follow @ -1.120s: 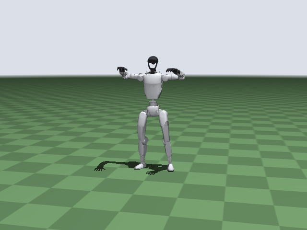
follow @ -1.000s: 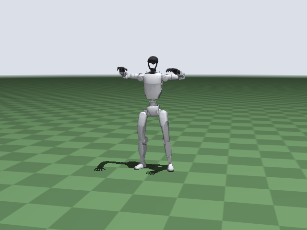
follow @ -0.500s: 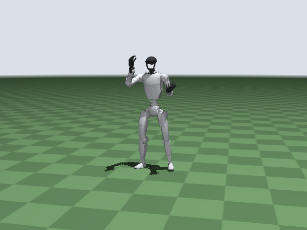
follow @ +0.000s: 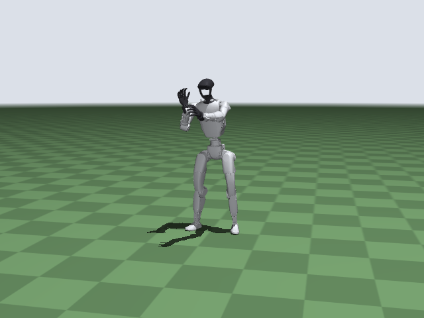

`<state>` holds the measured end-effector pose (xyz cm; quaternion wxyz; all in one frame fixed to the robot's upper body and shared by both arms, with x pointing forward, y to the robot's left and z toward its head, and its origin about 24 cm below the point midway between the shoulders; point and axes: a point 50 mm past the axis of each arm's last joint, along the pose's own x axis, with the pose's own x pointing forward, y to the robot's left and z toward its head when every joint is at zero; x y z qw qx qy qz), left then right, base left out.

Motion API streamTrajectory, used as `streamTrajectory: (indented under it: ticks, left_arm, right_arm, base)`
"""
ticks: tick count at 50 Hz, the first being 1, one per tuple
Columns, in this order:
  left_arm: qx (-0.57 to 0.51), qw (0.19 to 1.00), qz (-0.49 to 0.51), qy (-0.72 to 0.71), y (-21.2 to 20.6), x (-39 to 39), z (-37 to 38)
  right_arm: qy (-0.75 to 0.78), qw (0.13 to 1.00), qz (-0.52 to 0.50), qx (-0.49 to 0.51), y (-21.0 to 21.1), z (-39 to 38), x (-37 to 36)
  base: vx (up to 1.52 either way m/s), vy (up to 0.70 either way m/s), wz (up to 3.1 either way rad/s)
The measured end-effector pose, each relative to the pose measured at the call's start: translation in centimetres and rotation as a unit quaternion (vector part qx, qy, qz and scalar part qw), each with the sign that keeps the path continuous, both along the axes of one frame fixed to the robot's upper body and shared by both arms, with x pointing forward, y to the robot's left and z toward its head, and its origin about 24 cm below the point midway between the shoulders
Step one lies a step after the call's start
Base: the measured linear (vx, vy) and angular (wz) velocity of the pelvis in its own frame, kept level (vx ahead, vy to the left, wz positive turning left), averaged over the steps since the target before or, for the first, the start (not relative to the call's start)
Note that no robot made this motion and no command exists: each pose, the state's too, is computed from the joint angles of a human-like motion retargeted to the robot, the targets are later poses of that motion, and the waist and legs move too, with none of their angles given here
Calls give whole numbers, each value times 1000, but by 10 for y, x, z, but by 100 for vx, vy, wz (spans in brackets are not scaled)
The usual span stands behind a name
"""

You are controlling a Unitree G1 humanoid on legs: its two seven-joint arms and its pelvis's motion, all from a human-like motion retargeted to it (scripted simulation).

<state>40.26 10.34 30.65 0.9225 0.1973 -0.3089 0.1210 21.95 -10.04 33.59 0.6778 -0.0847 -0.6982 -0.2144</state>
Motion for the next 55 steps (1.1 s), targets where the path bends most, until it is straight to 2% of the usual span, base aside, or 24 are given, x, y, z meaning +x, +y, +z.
streamTrajectory:
  ticks: [3,5,8,10,13,15,18,20,22,24,27,31,35,38,40,42,45,48,50,53,55]
  left_arm:
    - [-50,983,-178,9,-38,-37,-62]
    - [-90,958,-268,53,-53,-67,-106]
    - [-152,902,-357,191,-69,-100,-168]
    - [-154,869,-389,266,-77,-116,-197]
    - [-122,840,-430,308,-88,-137,-213]
    - [-101,823,-460,318,-99,-152,-219]
    - [-58,810,-494,312,-115,-170,-222]
    - [-17,801,-521,296,-121,-176,-218]
    - [4,786,-549,285,-117,-177,-212]
    - [-22,773,-562,293,-104,-177,-212]
    - [-137,795,-491,329,-66,-182,-238]
    - [-290,816,-245,436,13,-207,-315]
    - [-279,781,78,554,78,-266,-400]
    - [-255,712,207,621,104,-302,-437]
    - [-234,672,229,665,126,-326,-450]
    - [-193,654,200,703,141,-340,-453]
    - [-53,636,104,762,154,-359,-452]
    - [81,599,-3,797,160,-368,-449]
    - [83,567,-26,819,167,-373,-449]
    - [16,548,36,836,195,-371,-444]
    - [8,552,93,828,221,-364,-436]
  right_arm:
    - [6,993,-115,13,-2,38,38]
    - [96,990,-101,20,-8,56,73]
    - [217,969,67,101,-39,70,101]
    - [205,940,207,176,-59,67,95]
    - [141,911,349,167,-71,41,66]
    - [161,914,356,108,-70,9,56]
    - [294,923,248,17,-62,-63,55]
    - [391,896,208,-22,-60,-115,49]
    - [471,852,229,-24,-61,-161,32]
    - [529,806,265,-11,-64,-195,8]
    - [583,754,303,0,-68,-221,-26]
    - [594,727,343,-7,-60,-223,-32]
    - [562,742,358,-75,-19,-208,1]
    - [510,782,314,-172,13,-176,26]
    - [456,808,310,-206,32,-151,28]
    - [403,827,326,-215,40,-130,22]
    - [360,840,346,-212,36,-116,9]
    - [372,841,320,-229,19,-123,1]
    - [409,834,291,-230,3,-136,0]
    - [487,819,217,-212,-33,-163,3]
    - [535,806,153,-202,-63,-180,0]
  base:
    - [15,3,62]
    - [13,2,102]
    - [10,0,101]
    - [9,-8,113]
    - [10,-12,151]
    - [14,-11,142]
    - [25,-8,87]
    - [42,-7,43]
    - [60,-9,1]
    - [78,-12,-44]
    - [99,-21,-91]
    - [105,-33,-246]
    - [72,-7,-438]
    - [45,23,-385]
    - [33,6,-272]
    - [24,12,-222]
    - [15,35,-165]
    - [12,46,-126]
    - [15,22,-133]
    - [31,11,-86]
    - [46,12,-100]
